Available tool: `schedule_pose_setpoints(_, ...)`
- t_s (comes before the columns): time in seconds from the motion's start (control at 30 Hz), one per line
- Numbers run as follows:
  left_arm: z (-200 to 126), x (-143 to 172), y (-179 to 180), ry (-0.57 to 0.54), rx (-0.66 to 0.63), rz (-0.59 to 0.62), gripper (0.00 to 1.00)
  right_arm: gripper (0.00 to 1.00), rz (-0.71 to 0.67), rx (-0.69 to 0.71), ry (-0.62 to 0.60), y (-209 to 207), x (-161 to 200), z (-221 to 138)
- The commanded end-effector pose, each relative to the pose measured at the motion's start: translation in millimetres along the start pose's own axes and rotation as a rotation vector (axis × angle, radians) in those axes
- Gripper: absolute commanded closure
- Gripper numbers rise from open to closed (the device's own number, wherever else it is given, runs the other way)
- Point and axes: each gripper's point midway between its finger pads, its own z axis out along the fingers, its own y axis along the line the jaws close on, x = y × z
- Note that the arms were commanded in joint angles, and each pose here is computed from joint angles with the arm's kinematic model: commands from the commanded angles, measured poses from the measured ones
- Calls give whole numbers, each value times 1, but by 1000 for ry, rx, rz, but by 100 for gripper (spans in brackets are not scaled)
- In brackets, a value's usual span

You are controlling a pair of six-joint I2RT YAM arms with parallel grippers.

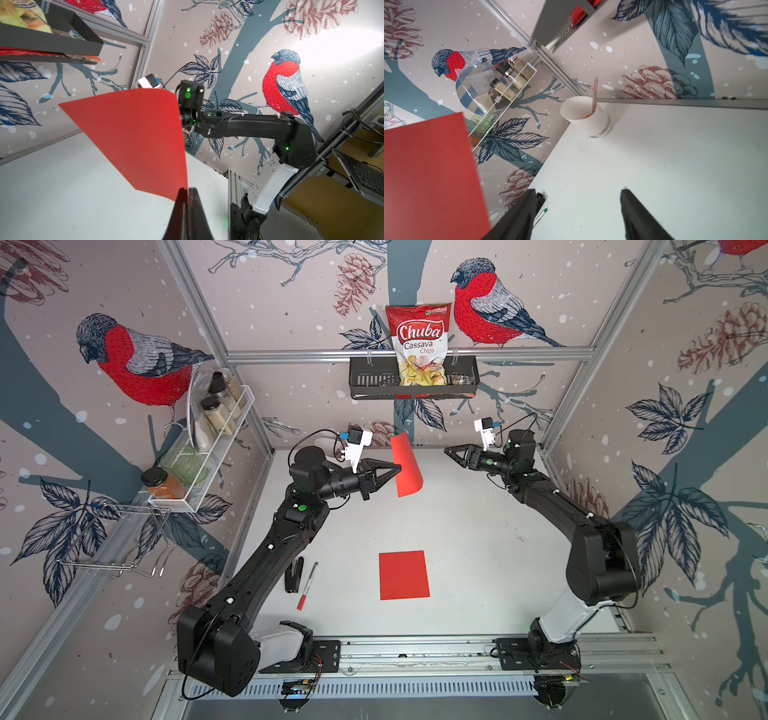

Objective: Fold the square paper along the opposite sides
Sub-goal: Pick up the paper from the center of the board, then fold the paper.

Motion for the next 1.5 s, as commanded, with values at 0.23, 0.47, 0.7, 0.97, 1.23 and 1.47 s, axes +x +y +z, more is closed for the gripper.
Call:
schedule_pose_setpoints(0.23,-2,-7,26,-43,-58,-11,100,25,-5,-329,-13,62,9,28)
schedule_pose_setpoints(0.47,-18,6,76,-54,-213,-96,100,22,-11,-518,-36,107,11,-4)
schedule_pose_setpoints(0.7,-18,11,77,-40,-213,-101,100,18,-56,-597,14,141,26,-10)
schedule_pose_setpoints(0.97,-19,14,66,-22,-181,-86,100,6,-86,-650,45,164,31,-4)
schedule_pose_setpoints(1.23,-16,17,50,0,-133,-63,100,7,-96,-704,104,182,38,11)
schedule_pose_setpoints(1.47,-15,17,44,8,-116,-49,100,15,-109,-725,156,190,49,19)
